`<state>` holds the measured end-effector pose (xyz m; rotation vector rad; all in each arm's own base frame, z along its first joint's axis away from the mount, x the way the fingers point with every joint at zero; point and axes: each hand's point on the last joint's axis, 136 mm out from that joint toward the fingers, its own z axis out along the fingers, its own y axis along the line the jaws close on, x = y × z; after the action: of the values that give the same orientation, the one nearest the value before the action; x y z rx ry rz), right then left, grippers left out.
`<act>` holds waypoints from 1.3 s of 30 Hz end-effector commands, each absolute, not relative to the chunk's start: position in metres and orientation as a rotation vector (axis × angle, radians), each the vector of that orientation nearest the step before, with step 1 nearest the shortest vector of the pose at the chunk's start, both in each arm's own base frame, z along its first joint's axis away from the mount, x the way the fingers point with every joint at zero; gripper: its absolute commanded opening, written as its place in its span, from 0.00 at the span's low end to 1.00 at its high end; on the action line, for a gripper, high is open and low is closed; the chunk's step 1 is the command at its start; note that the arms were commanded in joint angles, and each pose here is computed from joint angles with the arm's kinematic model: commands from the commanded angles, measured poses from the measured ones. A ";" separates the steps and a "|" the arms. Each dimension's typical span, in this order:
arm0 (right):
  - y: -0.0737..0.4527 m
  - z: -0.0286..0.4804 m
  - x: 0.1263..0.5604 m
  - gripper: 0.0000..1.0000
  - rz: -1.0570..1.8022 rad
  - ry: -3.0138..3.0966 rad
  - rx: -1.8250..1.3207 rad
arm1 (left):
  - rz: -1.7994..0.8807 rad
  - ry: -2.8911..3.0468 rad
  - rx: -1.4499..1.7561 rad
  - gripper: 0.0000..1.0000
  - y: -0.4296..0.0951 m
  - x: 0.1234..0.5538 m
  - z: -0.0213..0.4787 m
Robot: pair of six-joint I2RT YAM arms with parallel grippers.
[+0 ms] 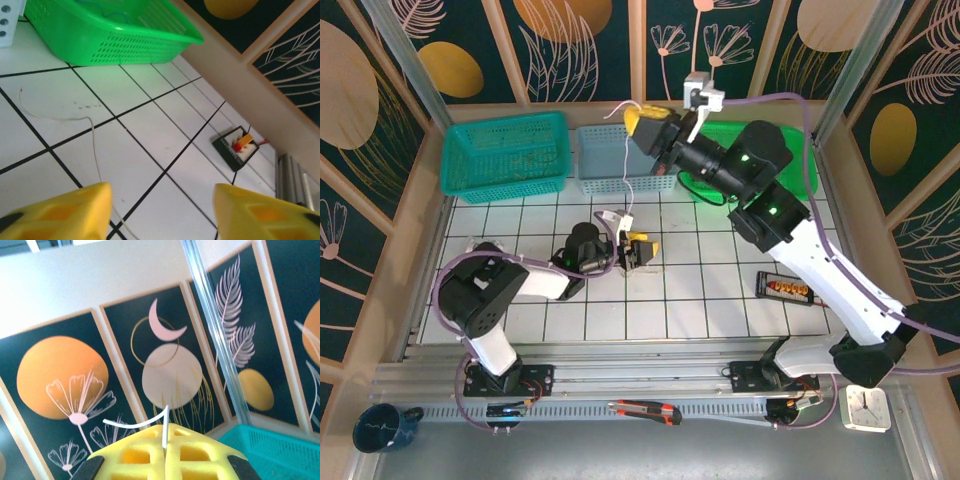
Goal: Untangle the cables
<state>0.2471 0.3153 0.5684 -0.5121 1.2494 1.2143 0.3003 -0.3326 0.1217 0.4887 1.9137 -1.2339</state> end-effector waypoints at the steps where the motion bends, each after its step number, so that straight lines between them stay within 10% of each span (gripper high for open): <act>1: 0.285 0.623 0.241 0.00 1.205 1.085 -0.465 | -1.268 1.864 0.493 0.48 -0.335 0.296 0.125; 15: 0.233 0.691 0.262 0.00 1.167 0.938 -0.363 | -1.237 1.948 0.455 0.37 -0.314 0.277 0.093; 28: 0.238 0.619 0.349 0.00 1.090 1.122 -0.259 | -1.199 1.870 0.296 0.97 -0.300 0.292 0.151; 39: 0.276 0.539 0.462 0.00 1.124 1.299 -0.265 | -0.923 1.911 -0.146 0.99 -0.233 0.318 0.179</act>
<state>0.4517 0.2735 0.5263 -0.2390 1.3525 1.0881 0.3052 -0.2600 0.1884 0.0539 1.8437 -1.0622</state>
